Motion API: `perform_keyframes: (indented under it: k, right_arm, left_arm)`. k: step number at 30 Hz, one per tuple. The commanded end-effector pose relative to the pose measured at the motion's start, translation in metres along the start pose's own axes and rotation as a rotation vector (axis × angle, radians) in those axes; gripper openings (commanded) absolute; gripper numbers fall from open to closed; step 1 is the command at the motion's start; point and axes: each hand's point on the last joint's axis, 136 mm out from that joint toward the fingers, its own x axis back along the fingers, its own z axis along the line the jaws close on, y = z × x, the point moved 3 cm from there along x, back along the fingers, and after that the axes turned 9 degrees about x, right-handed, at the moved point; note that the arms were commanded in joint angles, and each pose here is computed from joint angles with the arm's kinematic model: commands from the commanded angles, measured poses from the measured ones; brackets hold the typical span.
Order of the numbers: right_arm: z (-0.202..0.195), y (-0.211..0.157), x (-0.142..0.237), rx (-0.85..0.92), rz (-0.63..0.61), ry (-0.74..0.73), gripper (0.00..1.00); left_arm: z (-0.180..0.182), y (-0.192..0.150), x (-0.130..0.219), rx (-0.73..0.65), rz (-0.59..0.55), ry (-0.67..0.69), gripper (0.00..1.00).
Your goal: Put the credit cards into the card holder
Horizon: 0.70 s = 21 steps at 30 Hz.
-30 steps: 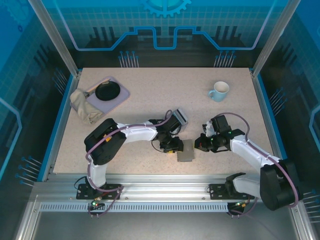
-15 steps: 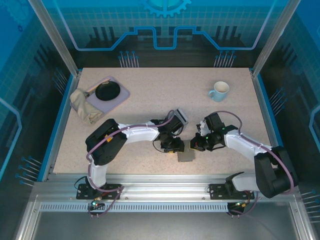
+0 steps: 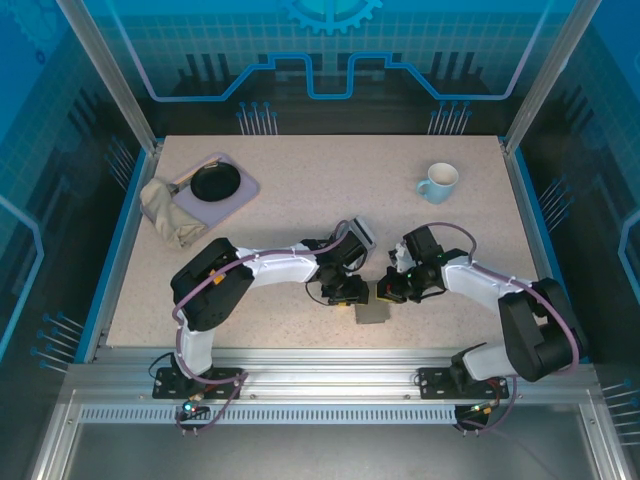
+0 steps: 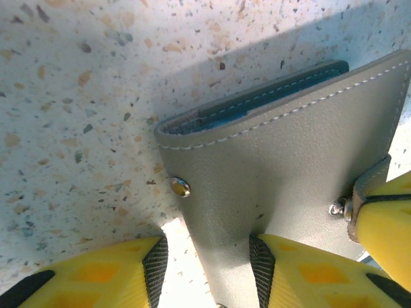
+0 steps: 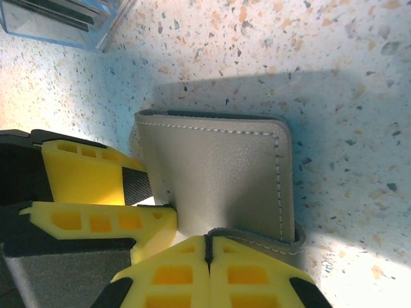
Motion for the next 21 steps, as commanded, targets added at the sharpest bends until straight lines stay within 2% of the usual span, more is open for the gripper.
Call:
perform_keyframes:
  k: [1, 7, 16, 19, 21]
  right_arm:
    - [0.014, 0.005, -0.005, 0.034, 0.013, 0.047, 0.00]
    - [0.008, -0.002, -0.014, 0.025, 0.065, -0.002, 0.00]
    - [-0.018, -0.024, -0.018, -0.014, 0.138, -0.156, 0.00]
    - [-0.032, -0.031, -0.021, -0.049, 0.134, -0.205, 0.00]
    - [-0.026, -0.027, -0.019, -0.032, 0.111, -0.182, 0.03]
  left_arm:
    - [0.013, -0.017, -0.036, -0.020, 0.045, 0.032, 0.43]
    - [0.014, -0.017, -0.036, -0.016, 0.043, 0.036, 0.43]
    - [0.015, -0.017, -0.035, -0.013, 0.036, 0.038, 0.42]
    - [0.013, -0.017, -0.033, -0.017, 0.029, 0.028, 0.42]
    - [0.010, -0.016, -0.028, -0.026, 0.012, 0.008, 0.42]
